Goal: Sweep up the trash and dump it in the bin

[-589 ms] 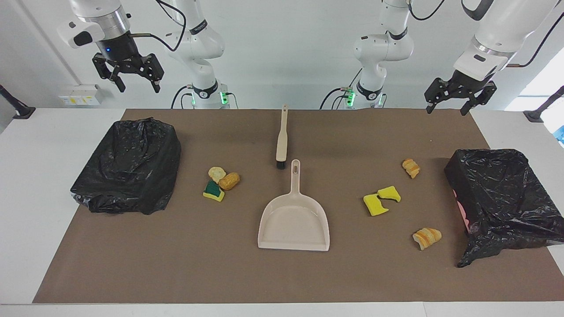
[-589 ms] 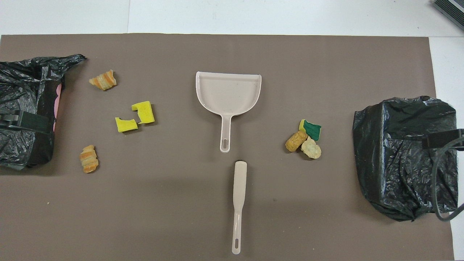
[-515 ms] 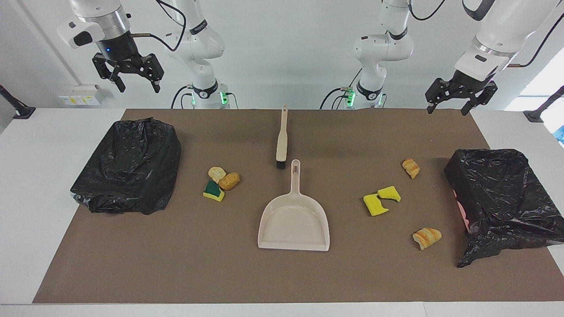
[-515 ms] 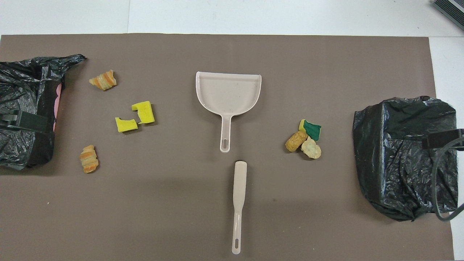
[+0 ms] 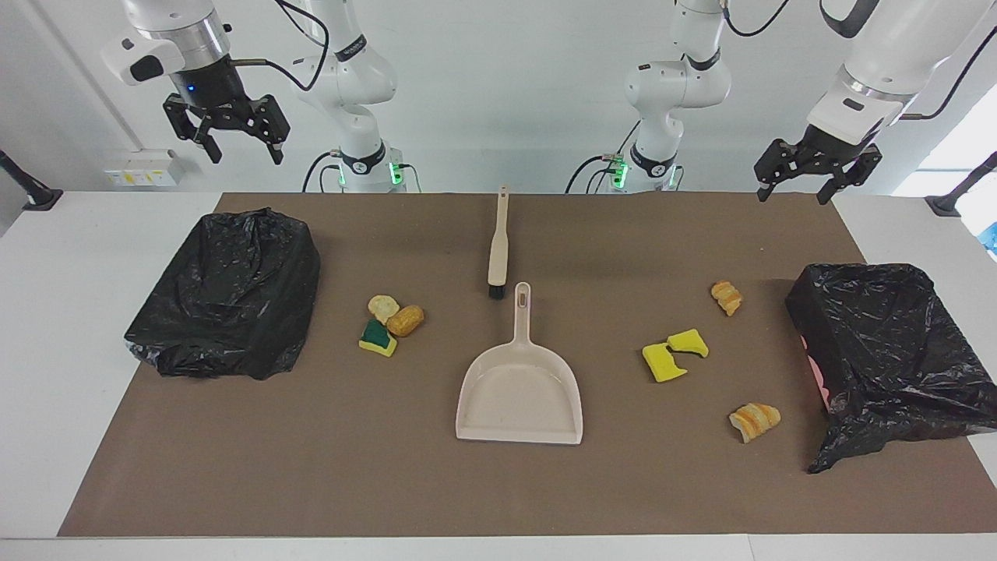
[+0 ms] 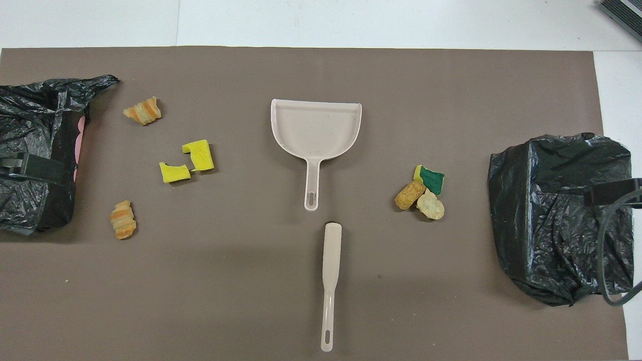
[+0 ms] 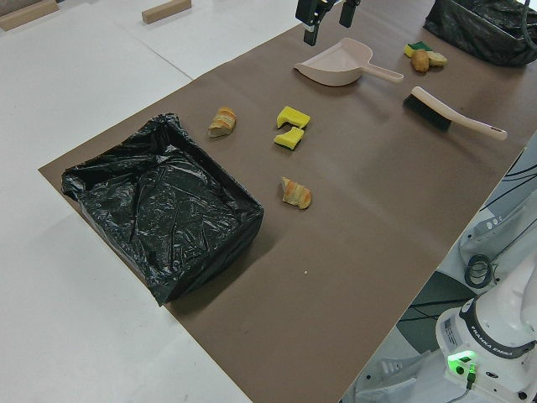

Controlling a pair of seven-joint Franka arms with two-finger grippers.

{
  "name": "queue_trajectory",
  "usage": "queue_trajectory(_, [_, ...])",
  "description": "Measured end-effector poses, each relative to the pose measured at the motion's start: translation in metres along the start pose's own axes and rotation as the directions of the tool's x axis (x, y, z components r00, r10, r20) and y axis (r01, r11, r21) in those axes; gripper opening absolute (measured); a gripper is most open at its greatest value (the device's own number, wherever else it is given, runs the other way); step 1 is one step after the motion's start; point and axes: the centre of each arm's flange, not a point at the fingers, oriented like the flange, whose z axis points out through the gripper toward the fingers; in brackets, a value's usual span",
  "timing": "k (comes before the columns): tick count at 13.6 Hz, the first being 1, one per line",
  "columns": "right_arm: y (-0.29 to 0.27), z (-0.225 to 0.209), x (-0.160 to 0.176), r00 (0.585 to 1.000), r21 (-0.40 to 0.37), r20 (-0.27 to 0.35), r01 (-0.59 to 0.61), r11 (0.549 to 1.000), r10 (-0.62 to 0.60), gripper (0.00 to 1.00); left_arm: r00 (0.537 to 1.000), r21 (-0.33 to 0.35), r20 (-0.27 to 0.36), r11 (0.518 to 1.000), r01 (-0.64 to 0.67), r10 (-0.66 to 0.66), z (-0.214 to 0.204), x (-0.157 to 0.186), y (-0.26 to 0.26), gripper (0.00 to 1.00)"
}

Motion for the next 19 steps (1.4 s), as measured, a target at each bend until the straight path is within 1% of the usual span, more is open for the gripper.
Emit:
queue_trajectory(6, [-0.001,-0.002,-0.003,1.0,0.0,-0.003,0.017,1.0,-0.017,1.0,1.0,0.0,0.0,1.0,0.009,-0.009,0.0,0.0,-0.005,1.0])
queue_trajectory(9, [-0.007,0.011,-0.003,0.999,0.002,0.025,0.03,1.0,-0.03,1.0,1.0,0.0,0.0,1.0,0.01,-0.01,0.0,0.0,-0.005,1.0])
queue_trajectory(12, [-0.033,0.033,-0.003,0.995,-0.002,0.064,0.077,0.997,-0.077,1.0,1.0,0.0,0.0,1.0,0.01,-0.01,0.0,0.0,-0.005,1.0])
queue_trajectory(14, [-0.05,0.044,0.0,0.993,-0.006,0.051,0.107,0.994,-0.107,1.0,1.0,0.0,0.0,1.0,0.01,-0.01,0.0,0.0,-0.005,1.0])
queue_trajectory(19, [-0.077,0.058,0.005,0.99,-0.004,0.032,0.138,0.99,-0.138,1.0,1.0,0.0,0.0,1.0,0.01,-0.01,0.0,0.0,-0.005,1.0])
